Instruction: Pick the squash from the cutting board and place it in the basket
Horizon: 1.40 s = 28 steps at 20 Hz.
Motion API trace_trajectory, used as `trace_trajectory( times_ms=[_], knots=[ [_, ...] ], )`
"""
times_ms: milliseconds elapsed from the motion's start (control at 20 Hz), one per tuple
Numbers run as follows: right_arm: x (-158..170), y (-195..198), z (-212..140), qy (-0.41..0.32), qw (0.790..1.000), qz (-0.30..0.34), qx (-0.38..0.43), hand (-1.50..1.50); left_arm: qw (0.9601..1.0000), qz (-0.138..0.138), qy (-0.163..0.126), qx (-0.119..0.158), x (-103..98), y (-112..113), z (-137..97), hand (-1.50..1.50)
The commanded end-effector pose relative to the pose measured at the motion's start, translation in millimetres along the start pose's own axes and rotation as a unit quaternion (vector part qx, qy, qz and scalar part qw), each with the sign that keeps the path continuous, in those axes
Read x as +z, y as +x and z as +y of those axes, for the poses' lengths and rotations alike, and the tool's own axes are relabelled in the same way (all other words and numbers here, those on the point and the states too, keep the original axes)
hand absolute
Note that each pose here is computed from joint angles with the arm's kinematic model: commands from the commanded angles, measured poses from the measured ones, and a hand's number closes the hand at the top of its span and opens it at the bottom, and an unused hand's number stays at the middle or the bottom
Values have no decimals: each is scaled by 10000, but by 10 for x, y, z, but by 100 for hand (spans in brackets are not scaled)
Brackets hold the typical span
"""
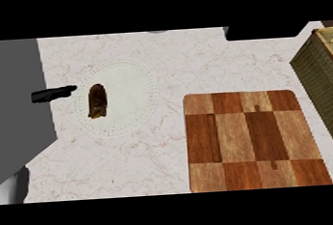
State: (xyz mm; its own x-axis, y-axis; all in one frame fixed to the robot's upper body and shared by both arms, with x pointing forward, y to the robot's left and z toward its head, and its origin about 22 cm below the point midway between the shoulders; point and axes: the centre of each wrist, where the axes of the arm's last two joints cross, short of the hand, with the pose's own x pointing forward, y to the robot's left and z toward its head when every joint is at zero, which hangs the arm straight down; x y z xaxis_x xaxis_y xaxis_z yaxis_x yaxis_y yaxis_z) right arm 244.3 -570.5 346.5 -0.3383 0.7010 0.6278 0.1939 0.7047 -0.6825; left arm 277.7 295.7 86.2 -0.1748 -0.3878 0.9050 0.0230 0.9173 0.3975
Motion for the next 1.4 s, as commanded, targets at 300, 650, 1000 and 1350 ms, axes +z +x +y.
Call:
trace_trajectory(
  times_ms=[300, 650, 1000, 1350],
  knots=[
    [-48, 373, -341, 1109, 9930, -255, -323, 150, 9997, -156, -155, 42, -170, 78, -128, 0],
    [-373, 423, -98, 1641, 9860, 116, -269, 150, 9995, -147, -269, 1, -278, 31, -106, 0],
    [-561, 422, 132, 2305, 9713, 581, 93, 150, 9998, -125, -163, -64, -248, 68, -131, 0],
    [-571, 555, 128, 2293, 9551, 756, 1719, 150, 9996, -189, -201, 1, -120, -67, -165, 0]
  ],
)
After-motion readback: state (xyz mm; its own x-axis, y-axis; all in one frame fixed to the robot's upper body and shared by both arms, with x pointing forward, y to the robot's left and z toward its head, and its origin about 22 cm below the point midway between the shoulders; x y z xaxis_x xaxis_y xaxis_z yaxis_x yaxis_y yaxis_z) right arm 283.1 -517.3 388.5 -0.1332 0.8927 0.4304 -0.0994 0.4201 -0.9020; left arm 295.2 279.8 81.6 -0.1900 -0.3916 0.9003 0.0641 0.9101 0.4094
